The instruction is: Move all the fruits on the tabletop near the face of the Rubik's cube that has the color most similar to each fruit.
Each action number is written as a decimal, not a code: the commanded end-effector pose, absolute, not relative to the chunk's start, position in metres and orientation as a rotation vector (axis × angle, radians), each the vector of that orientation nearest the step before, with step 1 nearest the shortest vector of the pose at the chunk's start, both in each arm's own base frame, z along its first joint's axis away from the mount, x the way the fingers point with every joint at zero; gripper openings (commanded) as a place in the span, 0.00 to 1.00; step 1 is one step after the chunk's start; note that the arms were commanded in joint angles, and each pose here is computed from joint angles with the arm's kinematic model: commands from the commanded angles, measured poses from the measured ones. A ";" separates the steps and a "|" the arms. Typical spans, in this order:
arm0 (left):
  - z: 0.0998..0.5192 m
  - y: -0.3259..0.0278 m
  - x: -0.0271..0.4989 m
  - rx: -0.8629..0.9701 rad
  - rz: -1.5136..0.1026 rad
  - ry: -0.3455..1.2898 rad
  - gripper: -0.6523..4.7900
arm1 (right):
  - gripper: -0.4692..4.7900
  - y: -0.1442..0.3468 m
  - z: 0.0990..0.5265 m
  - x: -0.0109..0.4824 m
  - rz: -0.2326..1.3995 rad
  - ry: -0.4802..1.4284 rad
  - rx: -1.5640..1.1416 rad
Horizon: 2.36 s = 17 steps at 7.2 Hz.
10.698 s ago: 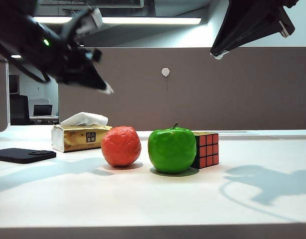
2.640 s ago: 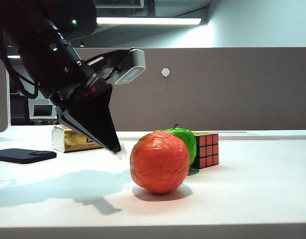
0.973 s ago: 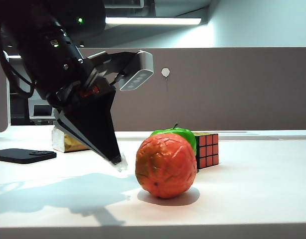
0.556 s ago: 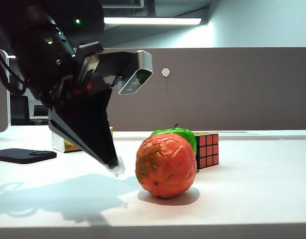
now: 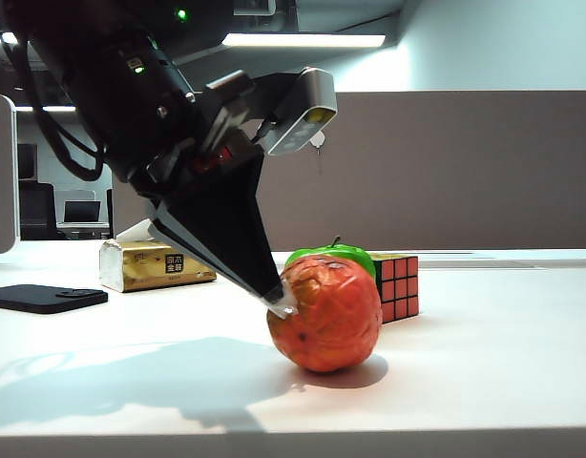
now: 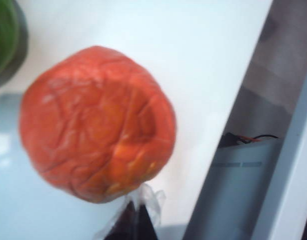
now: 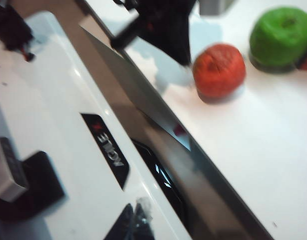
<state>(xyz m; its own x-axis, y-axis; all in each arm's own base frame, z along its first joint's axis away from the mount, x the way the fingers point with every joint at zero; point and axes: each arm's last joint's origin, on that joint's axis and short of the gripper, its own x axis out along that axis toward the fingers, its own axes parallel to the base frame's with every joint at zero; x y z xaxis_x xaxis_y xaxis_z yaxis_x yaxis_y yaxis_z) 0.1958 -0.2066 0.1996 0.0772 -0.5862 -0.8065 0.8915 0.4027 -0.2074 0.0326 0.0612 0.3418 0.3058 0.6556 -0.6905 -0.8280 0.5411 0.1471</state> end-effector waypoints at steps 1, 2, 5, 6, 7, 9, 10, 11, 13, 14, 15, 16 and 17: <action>0.203 -0.211 0.200 0.377 -1.143 0.899 0.11 | 0.09 0.057 0.342 0.031 0.964 0.777 -0.264; 0.206 -0.214 0.202 0.352 -1.138 0.858 0.11 | 0.09 0.056 0.342 0.033 0.914 0.758 -0.279; 0.181 -0.222 0.211 0.360 -1.121 0.922 0.11 | 0.09 0.057 0.342 0.033 0.916 0.752 -0.275; 0.182 -0.222 0.211 0.368 -1.105 0.909 0.11 | 0.09 0.057 0.342 0.033 0.916 0.753 -0.275; 0.183 -0.223 0.212 0.364 -1.108 0.891 0.11 | 0.09 0.057 0.342 0.033 0.916 0.752 -0.274; 0.183 -0.229 0.207 0.372 -1.135 0.880 0.11 | 0.09 0.057 0.342 0.033 0.916 0.751 -0.274; 0.186 -0.231 0.210 0.358 -1.137 0.834 0.11 | 0.09 0.057 0.343 0.033 0.917 0.749 -0.272; 0.188 -0.233 0.211 0.343 -1.135 0.817 0.11 | 0.09 0.057 0.343 0.033 0.917 0.746 -0.270; 0.193 -0.238 0.215 0.284 -1.134 0.746 0.11 | 0.09 0.057 0.343 0.033 0.918 0.746 -0.270; 0.196 -0.239 0.217 0.258 -1.130 0.717 0.11 | 0.09 0.057 0.343 0.033 0.921 0.747 -0.269; 0.196 -0.240 0.217 0.249 -1.127 0.718 0.11 | 0.09 0.057 0.343 0.033 0.923 0.748 -0.269; 0.195 -0.240 0.216 0.234 -1.137 0.731 0.11 | 0.09 0.057 0.343 0.033 0.923 0.748 -0.268; 0.192 -0.244 0.213 0.241 -1.152 0.742 0.11 | 0.09 0.057 0.343 0.033 0.924 0.747 -0.267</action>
<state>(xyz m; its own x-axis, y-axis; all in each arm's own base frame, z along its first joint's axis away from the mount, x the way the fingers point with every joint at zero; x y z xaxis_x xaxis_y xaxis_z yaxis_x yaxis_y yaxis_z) 0.2145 -0.2416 0.1910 0.2095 -0.7276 -0.6533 0.8853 0.4248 -0.1891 0.0326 0.0565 0.3405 0.3714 0.6081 -0.7016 -0.7984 0.5949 0.0930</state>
